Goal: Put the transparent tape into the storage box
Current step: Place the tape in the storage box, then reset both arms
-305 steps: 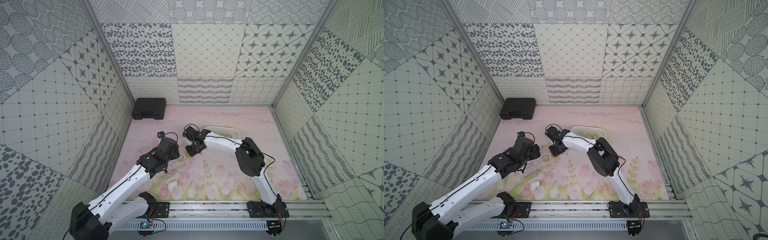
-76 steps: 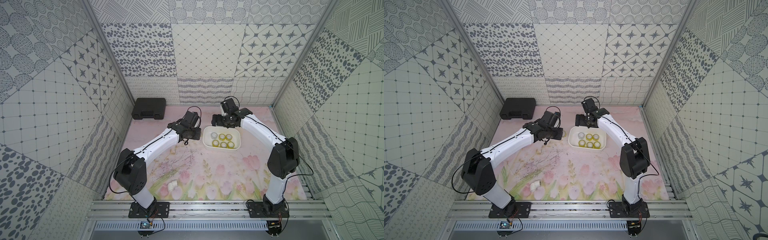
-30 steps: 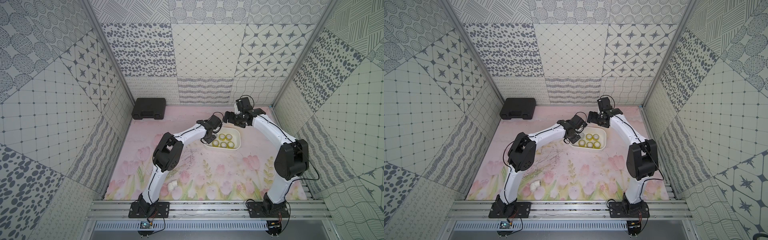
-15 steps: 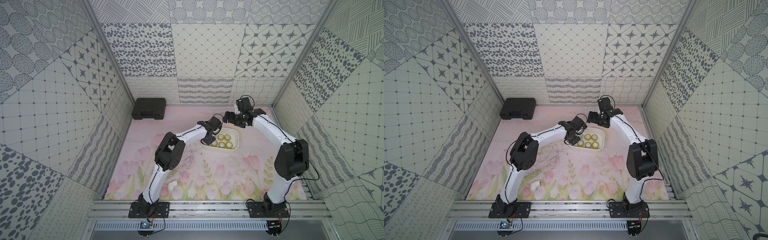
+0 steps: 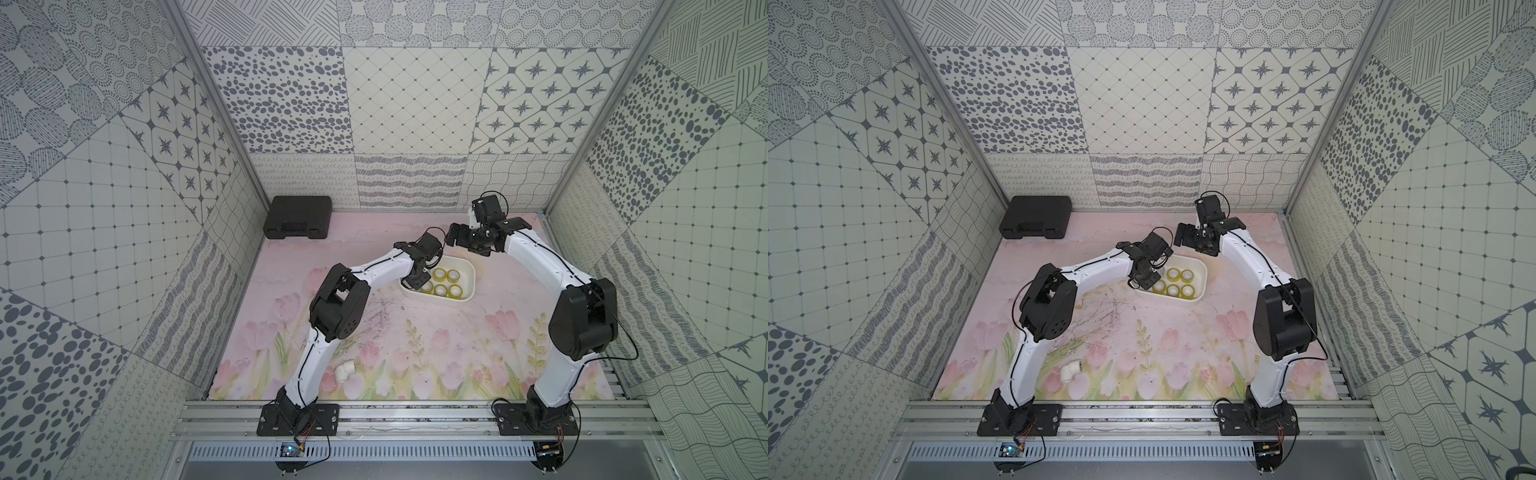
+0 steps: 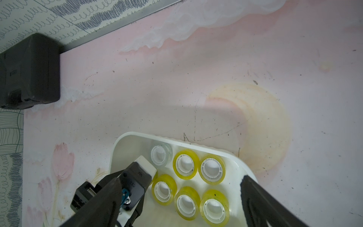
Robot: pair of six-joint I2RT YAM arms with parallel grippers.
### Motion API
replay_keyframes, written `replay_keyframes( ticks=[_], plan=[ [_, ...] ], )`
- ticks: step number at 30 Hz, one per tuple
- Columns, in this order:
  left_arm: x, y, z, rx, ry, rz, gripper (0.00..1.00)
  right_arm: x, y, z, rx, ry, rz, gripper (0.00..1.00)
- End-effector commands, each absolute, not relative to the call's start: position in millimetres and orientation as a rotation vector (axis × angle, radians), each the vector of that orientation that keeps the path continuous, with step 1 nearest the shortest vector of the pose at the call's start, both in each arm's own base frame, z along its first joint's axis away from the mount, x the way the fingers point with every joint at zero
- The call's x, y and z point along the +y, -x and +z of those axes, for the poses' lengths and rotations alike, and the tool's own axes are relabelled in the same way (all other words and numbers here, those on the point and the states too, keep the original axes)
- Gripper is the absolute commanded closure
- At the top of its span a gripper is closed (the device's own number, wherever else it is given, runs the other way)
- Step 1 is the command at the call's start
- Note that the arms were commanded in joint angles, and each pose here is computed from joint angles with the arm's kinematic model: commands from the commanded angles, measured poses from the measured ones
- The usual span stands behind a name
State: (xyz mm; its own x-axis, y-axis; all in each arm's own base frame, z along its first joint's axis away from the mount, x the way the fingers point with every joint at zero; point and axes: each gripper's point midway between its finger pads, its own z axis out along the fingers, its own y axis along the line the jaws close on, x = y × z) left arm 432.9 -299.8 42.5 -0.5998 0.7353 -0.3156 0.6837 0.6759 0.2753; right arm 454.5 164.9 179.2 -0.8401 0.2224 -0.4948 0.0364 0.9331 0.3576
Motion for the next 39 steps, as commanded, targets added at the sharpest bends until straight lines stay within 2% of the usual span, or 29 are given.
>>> replay_keyframes(
  ticks=[1,16,22,26,28,39],
  plan=[
    [-297,-438,57,2.481,-1.046,0.168,0.66,169,-457,191,2.491,-0.184,0.473,0.03],
    [-291,-436,139,2.376,-0.821,0.052,0.48,167,-466,212,2.436,-0.130,0.416,0.03],
    [-267,-428,184,2.342,-0.587,-0.060,0.32,148,-467,214,2.424,-0.104,0.259,0.03],
    [-241,-420,199,2.333,-0.438,-0.104,0.15,131,-464,212,2.415,-0.122,0.155,0.03],
    [-228,-417,204,2.326,-0.382,-0.101,0.01,128,-462,214,2.396,-0.115,0.137,0.03],
    [-161,-395,211,2.263,-0.100,-0.046,0.01,103,-441,218,2.109,-0.092,0.168,0.03]
  ],
)
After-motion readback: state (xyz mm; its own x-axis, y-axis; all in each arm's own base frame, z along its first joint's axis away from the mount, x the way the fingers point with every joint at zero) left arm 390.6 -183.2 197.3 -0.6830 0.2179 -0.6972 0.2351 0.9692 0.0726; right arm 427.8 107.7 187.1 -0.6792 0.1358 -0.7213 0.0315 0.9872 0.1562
